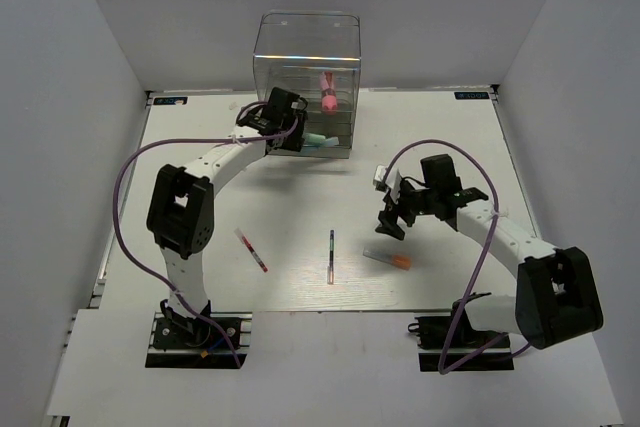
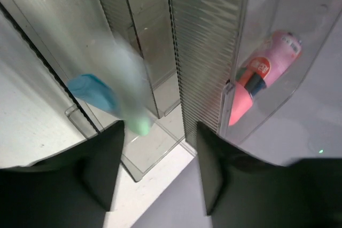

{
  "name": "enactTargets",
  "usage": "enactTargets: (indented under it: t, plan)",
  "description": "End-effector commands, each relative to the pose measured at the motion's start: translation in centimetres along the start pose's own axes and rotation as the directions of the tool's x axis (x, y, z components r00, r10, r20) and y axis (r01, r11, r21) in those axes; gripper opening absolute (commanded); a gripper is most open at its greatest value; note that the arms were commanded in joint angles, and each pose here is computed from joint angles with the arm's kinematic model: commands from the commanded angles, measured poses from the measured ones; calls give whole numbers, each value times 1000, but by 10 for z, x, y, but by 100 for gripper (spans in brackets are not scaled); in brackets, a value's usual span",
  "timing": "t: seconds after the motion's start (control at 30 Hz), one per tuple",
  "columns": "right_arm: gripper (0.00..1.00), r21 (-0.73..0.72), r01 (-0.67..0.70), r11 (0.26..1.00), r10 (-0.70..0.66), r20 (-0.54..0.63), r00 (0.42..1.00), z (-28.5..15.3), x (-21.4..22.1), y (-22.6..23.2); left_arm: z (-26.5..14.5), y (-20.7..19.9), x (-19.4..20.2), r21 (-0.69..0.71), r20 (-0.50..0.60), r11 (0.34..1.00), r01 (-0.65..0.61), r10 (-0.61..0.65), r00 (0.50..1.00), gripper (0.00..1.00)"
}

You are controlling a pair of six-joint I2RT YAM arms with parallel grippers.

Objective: Sort the stationery into containers
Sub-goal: Place the stationery in the drawer, then pick up the stationery from the center of the board.

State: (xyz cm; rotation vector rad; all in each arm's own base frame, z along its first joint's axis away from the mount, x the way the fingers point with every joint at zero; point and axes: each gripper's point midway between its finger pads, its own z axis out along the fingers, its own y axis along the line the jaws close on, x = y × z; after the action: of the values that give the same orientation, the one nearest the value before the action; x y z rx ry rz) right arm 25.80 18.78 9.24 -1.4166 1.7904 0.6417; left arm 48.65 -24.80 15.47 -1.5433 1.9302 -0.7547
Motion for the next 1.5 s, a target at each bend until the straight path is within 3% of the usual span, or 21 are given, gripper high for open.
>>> enactTargets:
  t: [0.0,0.2,0.57,0.73,0.87,0.93,1.1,1.33,1.47]
  plan:
    - [90,-42,53,998,-52,31,998,-7,-7,13,-1,1,-1,-1,-10,1000,29,-29,1000,68]
    - [90,-33,58,998,-56,31,998,-10,-7,14,-23,-14,-4,64,-19,998,3,-2,1000,76]
    - [90,-47,-17,999,18,11,1000,-3,5,20,-90,-11,-2,194,-78,956,-219,237,968,80]
    - [90,-15,-24,1000,23,-52,998,3,23,12,-105,31,-4,174,-118,941,-290,312,943,85]
    - [86,-97,-13,995,3,-104,995,8,39,26,-117,69,-10,138,-142,944,-301,319,937,90]
    - [85,-152,13,988,-31,-118,992,10,46,38,-124,86,-18,129,-124,944,-303,319,940,95]
    - [85,-227,3,974,-39,-153,987,13,56,62,-133,125,-37,58,-82,945,-321,325,942,97]
    - [85,-209,1,978,-50,-227,973,26,79,70,-152,162,-62,6,-14,943,-331,332,943,99]
    - [78,-180,-8,984,-41,-266,963,29,91,69,-156,182,-66,-2,-15,943,-334,334,943,99]
